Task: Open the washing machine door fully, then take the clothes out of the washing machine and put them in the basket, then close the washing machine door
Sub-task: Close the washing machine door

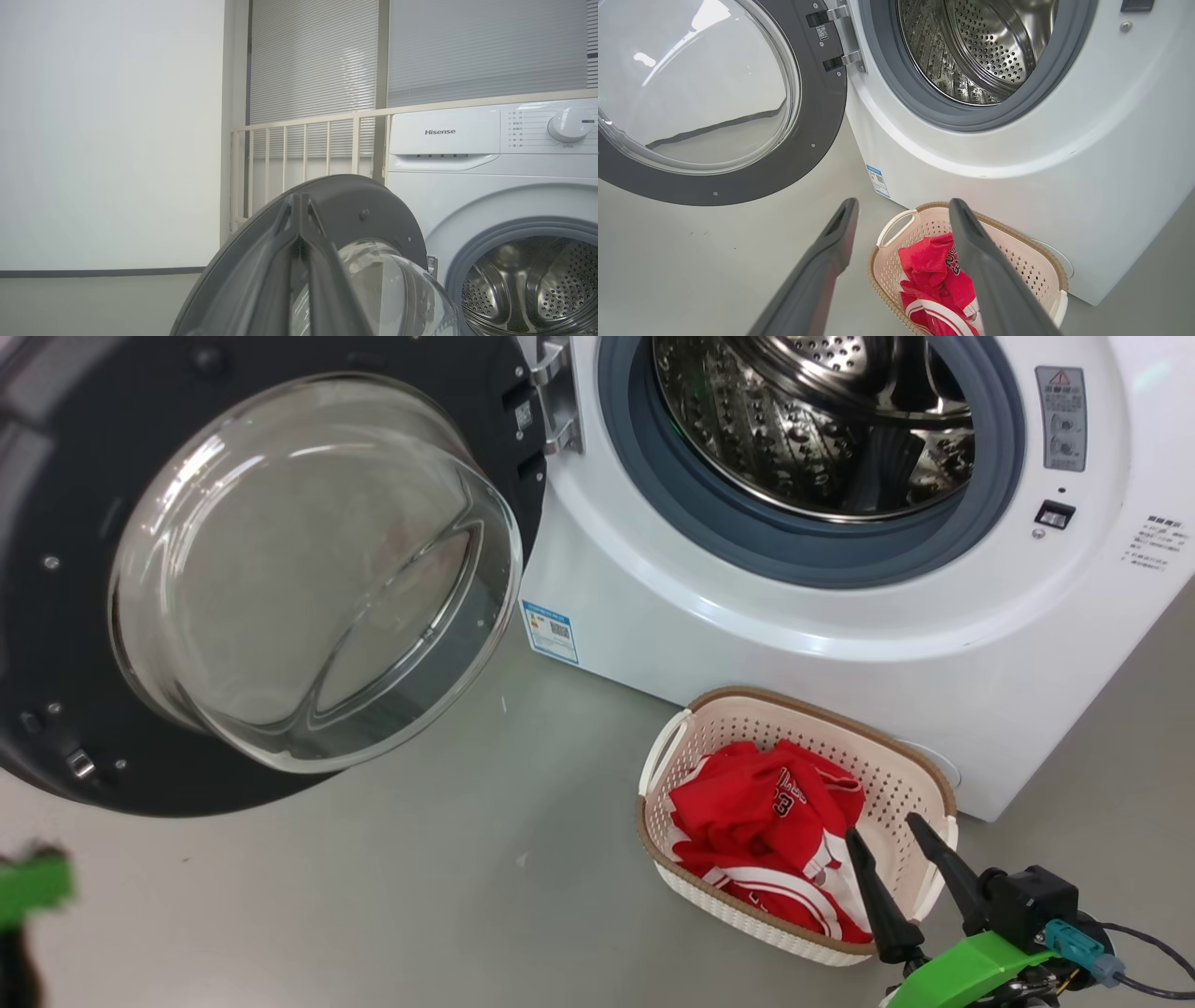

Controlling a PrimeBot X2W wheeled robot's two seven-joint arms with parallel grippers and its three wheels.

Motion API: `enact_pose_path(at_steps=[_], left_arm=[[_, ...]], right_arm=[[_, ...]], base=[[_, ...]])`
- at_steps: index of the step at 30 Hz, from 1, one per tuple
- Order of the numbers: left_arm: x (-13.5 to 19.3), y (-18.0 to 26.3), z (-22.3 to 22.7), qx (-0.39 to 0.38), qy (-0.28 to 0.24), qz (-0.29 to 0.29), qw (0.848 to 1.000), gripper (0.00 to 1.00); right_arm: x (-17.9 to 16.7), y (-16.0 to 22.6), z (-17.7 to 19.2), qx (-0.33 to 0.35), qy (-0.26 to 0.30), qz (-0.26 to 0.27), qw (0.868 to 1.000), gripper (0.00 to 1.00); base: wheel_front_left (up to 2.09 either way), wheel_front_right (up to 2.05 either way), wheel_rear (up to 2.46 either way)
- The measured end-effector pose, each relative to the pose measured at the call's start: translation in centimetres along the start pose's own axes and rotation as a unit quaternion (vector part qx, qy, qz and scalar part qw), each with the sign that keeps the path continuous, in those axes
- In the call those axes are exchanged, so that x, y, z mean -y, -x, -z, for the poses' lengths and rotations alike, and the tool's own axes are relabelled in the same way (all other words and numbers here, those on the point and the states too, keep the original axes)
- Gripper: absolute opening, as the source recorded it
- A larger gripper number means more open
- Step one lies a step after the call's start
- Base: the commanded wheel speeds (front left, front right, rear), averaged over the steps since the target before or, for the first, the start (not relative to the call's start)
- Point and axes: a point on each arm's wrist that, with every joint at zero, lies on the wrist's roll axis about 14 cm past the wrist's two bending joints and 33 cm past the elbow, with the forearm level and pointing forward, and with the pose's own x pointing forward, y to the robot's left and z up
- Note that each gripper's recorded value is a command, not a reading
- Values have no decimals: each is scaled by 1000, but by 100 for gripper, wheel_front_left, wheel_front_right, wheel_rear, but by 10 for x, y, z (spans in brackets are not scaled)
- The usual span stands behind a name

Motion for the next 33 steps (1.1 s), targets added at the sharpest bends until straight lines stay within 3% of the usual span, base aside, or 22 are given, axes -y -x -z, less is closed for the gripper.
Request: enact_pose_path(at_steps=[7,13,23,28,33], left_arm=[[-15,-71,-58,86,18,5,996,0],[-46,-110,-60,75,60,-37,995,0],[-72,-148,-8,-51,178,-105,977,0],[-68,-140,50,-199,222,-120,947,0],[-70,-125,81,-279,255,-137,916,0]], right_arm=[[8,-4,6,-4,-9,10,1000,100],[12,-6,10,-8,-4,12,1000,100],[25,-9,22,-19,-14,24,999,100],[28,-14,25,-20,-15,23,999,100],[29,-17,28,-23,-18,23,999,100]], base=[[0,0,0],[0,0,0],[0,0,0],[0,0,0],[0,0,0]])
